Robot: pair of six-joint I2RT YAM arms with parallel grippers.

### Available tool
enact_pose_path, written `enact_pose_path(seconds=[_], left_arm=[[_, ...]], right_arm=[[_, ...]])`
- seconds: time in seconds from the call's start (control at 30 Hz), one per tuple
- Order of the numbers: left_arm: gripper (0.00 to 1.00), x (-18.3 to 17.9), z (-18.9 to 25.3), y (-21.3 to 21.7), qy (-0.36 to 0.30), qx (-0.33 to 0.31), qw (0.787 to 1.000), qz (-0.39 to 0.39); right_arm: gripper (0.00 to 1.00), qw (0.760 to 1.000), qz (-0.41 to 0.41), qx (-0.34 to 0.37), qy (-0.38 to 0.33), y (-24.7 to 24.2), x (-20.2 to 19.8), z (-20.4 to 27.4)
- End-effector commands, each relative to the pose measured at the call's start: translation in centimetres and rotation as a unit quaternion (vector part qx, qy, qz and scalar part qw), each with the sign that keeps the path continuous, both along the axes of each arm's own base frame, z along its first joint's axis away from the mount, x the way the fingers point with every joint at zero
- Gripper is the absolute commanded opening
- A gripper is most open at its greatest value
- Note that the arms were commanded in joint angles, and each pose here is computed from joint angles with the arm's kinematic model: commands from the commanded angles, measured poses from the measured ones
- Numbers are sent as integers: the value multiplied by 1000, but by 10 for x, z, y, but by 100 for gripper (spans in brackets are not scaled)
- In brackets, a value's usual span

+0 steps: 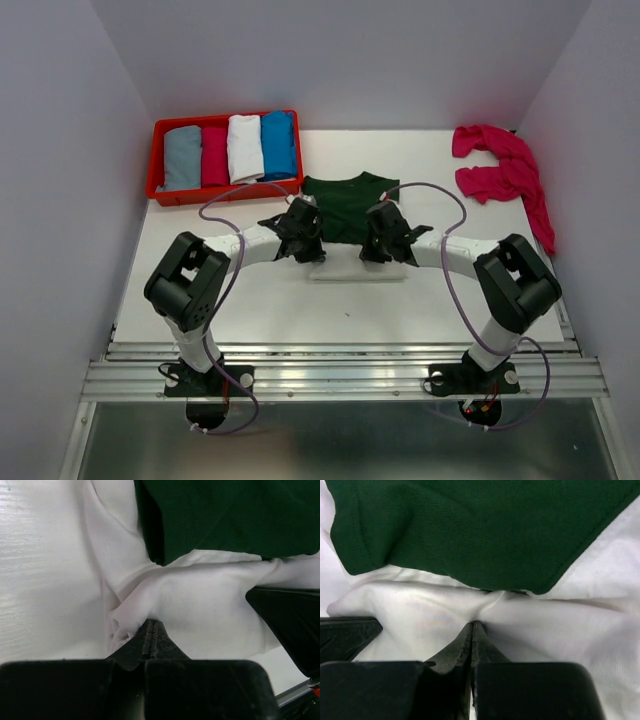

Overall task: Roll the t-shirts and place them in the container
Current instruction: Roll the T-shirt to the center of the board.

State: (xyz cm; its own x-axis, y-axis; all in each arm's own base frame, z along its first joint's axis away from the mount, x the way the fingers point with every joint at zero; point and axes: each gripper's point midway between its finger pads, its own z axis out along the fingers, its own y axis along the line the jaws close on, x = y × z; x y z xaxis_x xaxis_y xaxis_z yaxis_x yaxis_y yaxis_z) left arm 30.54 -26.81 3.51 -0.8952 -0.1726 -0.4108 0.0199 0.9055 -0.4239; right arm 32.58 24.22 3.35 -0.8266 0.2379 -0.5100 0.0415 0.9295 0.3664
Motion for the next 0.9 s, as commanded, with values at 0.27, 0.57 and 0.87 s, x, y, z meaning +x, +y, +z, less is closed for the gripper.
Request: enact_pose_path(seconds=[0.27,0.57,0.87], left_arm=[[0,16,76,16,-86,-4,996,6],[0,13,80,12,-81,-15,997,-1],[0,-1,92,21,-88,-28,996,12]], right_arm=[[1,992,-68,-36,-98,-65,12,73],[1,991,-89,-67,-68,-86,9,36],[1,991,-84,-94,-43,-92,3,12]])
